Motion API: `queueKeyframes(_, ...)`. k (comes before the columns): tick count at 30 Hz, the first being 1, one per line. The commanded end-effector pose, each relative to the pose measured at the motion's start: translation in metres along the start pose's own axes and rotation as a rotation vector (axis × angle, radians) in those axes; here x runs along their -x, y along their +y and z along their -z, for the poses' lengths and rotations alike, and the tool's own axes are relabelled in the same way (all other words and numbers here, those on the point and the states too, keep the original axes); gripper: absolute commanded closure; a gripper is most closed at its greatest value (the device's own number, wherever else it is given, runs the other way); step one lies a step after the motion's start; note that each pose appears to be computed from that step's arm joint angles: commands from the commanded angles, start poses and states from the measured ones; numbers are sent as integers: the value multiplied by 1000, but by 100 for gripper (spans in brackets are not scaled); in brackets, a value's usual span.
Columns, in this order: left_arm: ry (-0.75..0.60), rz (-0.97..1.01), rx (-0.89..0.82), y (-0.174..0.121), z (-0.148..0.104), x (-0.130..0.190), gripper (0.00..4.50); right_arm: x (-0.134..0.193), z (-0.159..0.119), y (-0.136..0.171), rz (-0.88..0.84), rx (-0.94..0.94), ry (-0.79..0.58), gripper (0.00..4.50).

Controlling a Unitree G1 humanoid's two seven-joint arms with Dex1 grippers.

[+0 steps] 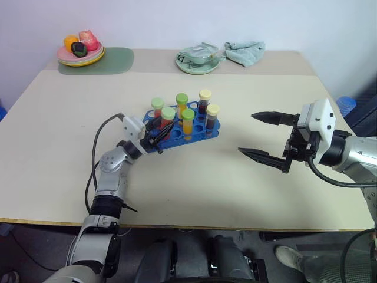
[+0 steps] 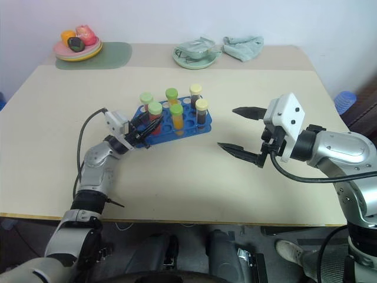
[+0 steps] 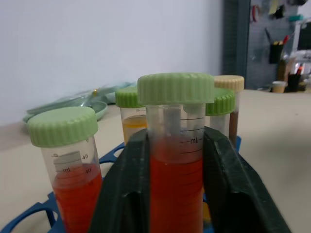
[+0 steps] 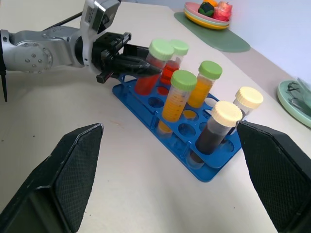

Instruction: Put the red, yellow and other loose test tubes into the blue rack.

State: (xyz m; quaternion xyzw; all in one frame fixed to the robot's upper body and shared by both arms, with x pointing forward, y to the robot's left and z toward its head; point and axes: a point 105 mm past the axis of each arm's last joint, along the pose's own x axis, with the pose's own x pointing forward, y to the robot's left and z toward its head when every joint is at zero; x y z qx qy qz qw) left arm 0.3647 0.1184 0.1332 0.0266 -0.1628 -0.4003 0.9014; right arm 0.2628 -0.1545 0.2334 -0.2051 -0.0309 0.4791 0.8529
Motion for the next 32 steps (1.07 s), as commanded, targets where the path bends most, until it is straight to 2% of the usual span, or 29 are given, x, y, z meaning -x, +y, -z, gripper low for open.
queueKeyframes(1, 0, -47, -39, 4, -3, 0, 78, 1, -10, 0, 3, 37, -28, 0)
queueKeyframes(2, -4, -47, -38, 4, -6, -1, 30, 0, -10, 1, 3, 37, -30, 0)
queueKeyframes(4, -2, -24, -15, 2, -12, -1, 30, 0, -11, 1, 3, 34, -33, 0)
queueKeyframes(9, 66, -133, -152, 23, -29, 24, 30, 0, -3, 1, 20, -3, -32, 0)
queueKeyframes(11, 64, -140, -109, 26, -33, 43, 30, 3, 7, 3, 39, -35, -22, 0)
queueKeyframes(15, 160, -111, -128, 34, -39, 90, 30, 14, 32, 8, 112, -114, 7, 0)
queueKeyframes(17, 171, -105, -147, 36, -47, 108, 30, 21, 39, 9, 152, -142, 13, 0)
queueKeyframes(22, 294, -101, -104, 39, -54, 152, 30, 44, 50, 14, 238, -187, 35, 0)
queueKeyframes(27, 363, -109, -93, 44, -62, 172, 30, 67, 57, 17, 287, -205, 73, 0)
queueKeyframes(32, 408, -83, -67, 43, -62, 177, 30, 81, 63, 18, 303, -216, 101, 0)
